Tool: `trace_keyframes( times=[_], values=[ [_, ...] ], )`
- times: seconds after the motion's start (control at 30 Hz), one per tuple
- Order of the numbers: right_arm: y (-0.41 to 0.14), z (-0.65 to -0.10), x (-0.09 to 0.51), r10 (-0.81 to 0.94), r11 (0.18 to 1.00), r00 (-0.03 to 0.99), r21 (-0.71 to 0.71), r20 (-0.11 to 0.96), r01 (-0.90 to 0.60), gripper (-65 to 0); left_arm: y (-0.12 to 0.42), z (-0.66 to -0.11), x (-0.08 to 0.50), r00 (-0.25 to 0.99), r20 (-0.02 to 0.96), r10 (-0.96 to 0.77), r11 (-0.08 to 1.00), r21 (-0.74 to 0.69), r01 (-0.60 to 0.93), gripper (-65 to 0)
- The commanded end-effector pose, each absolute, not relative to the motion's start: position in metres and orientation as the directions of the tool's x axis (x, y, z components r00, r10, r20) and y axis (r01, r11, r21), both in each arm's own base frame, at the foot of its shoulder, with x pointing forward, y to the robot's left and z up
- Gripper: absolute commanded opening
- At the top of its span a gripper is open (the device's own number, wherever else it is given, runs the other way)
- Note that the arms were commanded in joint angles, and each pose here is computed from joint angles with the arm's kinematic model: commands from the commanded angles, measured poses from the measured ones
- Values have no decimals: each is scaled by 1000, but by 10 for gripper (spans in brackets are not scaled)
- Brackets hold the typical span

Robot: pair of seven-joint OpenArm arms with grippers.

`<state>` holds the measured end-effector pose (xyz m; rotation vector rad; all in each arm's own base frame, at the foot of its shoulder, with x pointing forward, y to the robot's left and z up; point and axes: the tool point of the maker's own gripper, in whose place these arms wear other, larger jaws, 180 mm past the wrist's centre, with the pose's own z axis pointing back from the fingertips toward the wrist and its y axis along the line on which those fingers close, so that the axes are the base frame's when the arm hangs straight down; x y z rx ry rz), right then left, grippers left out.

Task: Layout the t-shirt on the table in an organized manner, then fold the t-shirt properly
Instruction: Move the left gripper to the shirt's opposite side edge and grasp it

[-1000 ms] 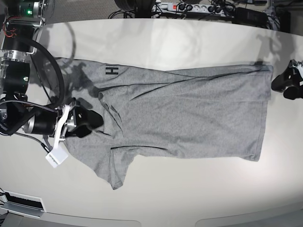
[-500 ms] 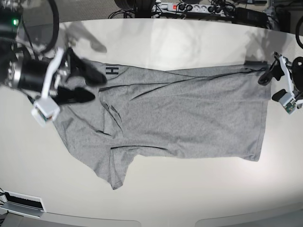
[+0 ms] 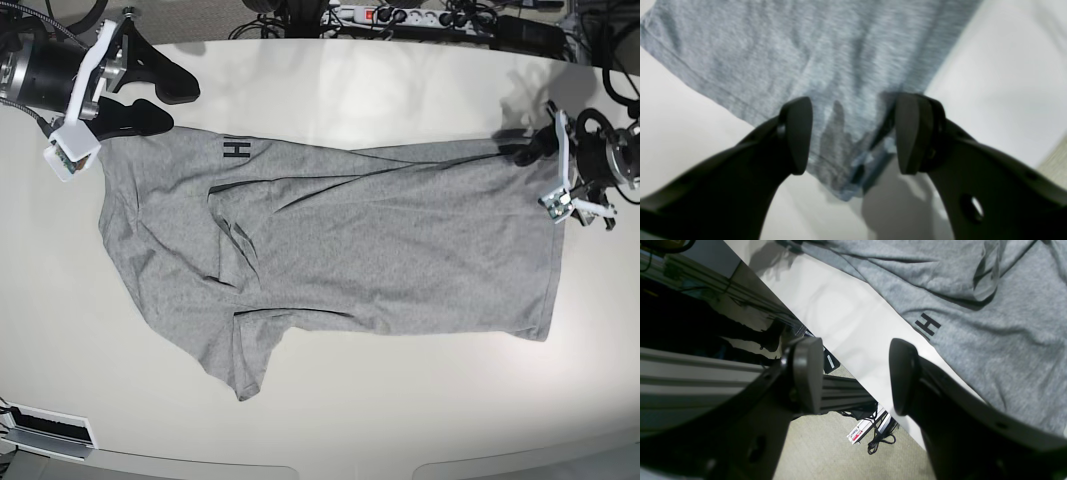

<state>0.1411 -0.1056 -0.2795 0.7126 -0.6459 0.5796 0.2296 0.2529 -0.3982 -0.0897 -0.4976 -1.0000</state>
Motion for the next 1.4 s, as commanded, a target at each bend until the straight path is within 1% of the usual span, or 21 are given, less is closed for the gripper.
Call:
trace_keyframes(
  times=[0.0,0.13,0.3,0.37,0.47,0.53,0.7,0.83,0.87,0.97,1.03,1.07,1.3,1.37],
  values=[
    [-103,-270,144,248,606,634,393,733,-691,-325,260,-392,240,433,445,-784,550,173,817,-253],
    [-103,-270,144,248,607,634,392,733,-691,-325,271,-401,251,469,429,-772,579,173,796,-253],
    [-103,-270,144,249,607,634,392,733,-691,-325,265,-412,242,456,406,-792,543,125,830,-255],
    [-103,-270,144,248,607,634,392,733,-691,-325,263,-412,242,455,414,-789,543,122,831,-286],
    [-103,-270,144,248,607,634,392,733,-691,-325,261,-417,241,461,410,-787,546,117,829,-354],
    [-103,-270,144,248,607,634,392,733,-691,-325,261,-423,240,460,400,-793,543,121,831,-358],
    [-103,-270,144,248,607,634,392,732,-691,-325,253,-429,239,468,432,-771,557,103,824,-358],
    [-103,-270,144,248,607,634,392,733,-691,-325,249,-438,236,486,432,-760,570,85,817,-367],
    [-103,-270,144,248,607,634,393,733,-691,-325,248,-439,235,486,433,-759,571,83,817,-392],
    [-103,-270,144,248,607,634,392,733,-691,-325,248,-436,239,484,436,-759,572,90,816,-519],
    [-103,-270,144,248,607,634,392,732,-691,-325,249,-433,245,480,437,-761,572,102,814,-583],
    [-103,-270,144,249,607,634,392,733,-691,-325,249,-431,249,476,441,-761,572,108,813,-595],
    [-103,-270,144,248,607,634,392,733,-691,-325,250,-424,260,465,445,-765,570,133,811,-600],
    [-103,-270,144,249,607,632,391,734,-692,-325,250,-422,262,465,443,-767,569,135,811,-635]
  ],
)
